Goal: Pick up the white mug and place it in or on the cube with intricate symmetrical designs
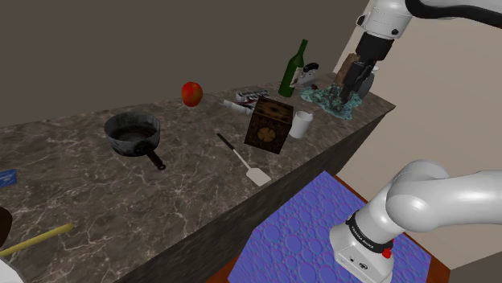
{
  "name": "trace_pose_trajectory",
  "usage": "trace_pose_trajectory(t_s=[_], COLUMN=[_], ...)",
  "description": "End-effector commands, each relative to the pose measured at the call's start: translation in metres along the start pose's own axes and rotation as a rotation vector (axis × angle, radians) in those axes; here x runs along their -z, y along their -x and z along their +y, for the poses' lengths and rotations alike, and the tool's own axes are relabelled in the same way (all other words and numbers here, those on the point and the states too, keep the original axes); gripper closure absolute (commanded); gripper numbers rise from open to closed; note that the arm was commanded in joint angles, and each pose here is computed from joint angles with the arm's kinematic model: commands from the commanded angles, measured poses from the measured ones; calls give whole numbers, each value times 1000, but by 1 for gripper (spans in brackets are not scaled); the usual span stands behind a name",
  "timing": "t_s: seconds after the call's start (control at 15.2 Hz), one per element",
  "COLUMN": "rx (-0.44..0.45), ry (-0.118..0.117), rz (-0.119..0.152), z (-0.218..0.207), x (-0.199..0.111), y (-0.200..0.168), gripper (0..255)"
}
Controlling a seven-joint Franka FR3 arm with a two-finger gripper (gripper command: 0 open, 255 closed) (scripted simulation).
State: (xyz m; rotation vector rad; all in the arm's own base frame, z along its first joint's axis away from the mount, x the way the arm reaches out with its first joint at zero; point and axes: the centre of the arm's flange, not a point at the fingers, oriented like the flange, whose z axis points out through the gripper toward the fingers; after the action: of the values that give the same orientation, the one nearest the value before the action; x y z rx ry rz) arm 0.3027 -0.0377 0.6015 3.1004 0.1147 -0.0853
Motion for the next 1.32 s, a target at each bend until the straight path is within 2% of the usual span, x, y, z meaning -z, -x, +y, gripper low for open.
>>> trace_pose_trajectory(t_s=[0.0,1.25], rx=[0,133], ry=[0,5], rz=[0,-98], z=[0,92], x=[0,-189], y=[0,-151], gripper=[0,0])
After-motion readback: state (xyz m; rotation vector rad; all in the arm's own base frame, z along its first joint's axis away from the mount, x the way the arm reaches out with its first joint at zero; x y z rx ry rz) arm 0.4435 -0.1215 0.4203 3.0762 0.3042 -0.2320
